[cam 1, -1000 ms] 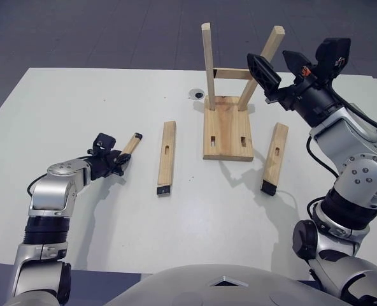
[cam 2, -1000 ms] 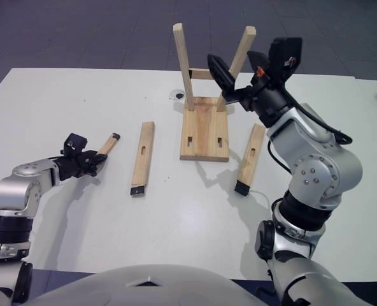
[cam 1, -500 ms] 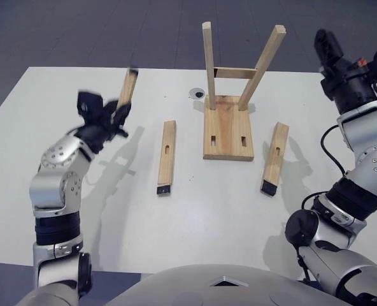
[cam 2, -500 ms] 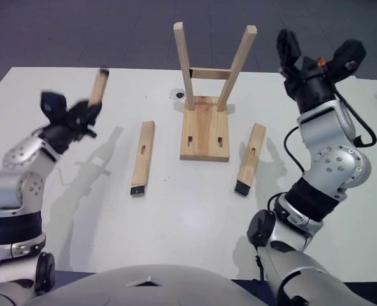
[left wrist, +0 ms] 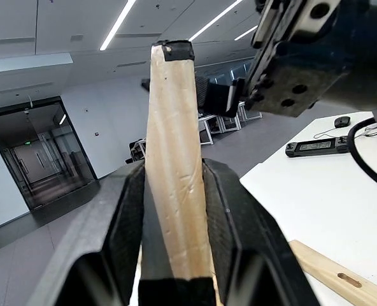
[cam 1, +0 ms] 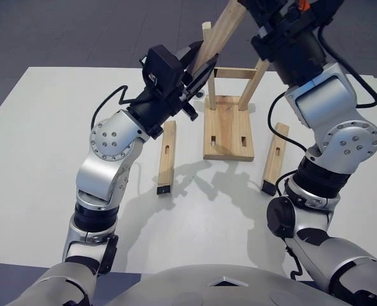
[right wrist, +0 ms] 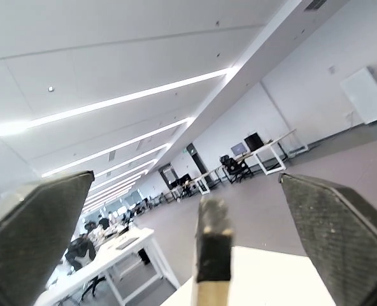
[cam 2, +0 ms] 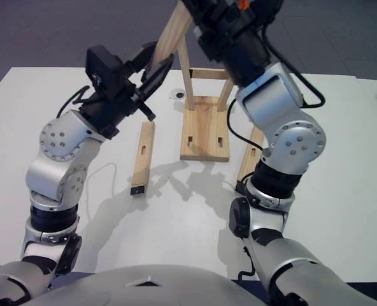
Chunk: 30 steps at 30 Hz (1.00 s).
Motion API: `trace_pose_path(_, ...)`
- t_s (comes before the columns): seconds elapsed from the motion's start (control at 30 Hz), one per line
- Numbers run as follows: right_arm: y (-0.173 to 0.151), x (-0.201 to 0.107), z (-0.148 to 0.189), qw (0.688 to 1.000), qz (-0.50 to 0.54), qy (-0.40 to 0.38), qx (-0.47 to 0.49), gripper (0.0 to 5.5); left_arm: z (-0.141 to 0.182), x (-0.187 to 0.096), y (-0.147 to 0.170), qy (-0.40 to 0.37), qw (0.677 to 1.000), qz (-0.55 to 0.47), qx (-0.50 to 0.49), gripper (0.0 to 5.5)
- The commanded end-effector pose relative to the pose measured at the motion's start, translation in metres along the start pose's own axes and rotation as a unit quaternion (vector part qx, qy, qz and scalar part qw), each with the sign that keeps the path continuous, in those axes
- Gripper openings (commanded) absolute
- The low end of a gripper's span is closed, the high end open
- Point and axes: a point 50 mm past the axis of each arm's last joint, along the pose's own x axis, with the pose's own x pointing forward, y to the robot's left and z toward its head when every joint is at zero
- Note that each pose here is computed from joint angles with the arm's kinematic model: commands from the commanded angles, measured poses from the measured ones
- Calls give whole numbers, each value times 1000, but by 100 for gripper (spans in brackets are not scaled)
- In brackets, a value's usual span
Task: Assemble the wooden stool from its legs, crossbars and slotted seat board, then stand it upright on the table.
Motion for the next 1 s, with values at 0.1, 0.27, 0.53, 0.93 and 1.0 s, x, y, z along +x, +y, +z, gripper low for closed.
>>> trace_pose_path(0.1, -4, -7, -6, 1000, -5, 27, 1, 459, -6, 1, -5, 4, 1000, 2, 6, 129)
trace_pose_path(0.27, -6, -13, -4, 999, -8, 39, -5, 384, -8, -1, -3, 9, 1000, 10, 11, 129)
trace_pose_path(0.53, -6, -16, -6, 998, -9, 52, -17, 250, -11, -1, -6, 13, 1000, 9, 9, 129)
trace_pose_path(0.93, -9, -17, 0, 998, -10, 50, -28, 56, -17, -2, -10, 24, 1000, 6, 14, 129)
trace_pose_path(1.0, -9, -16, 0, 998, -9, 51, -28, 41, -18, -2, -10, 24, 1000, 7, 16, 129)
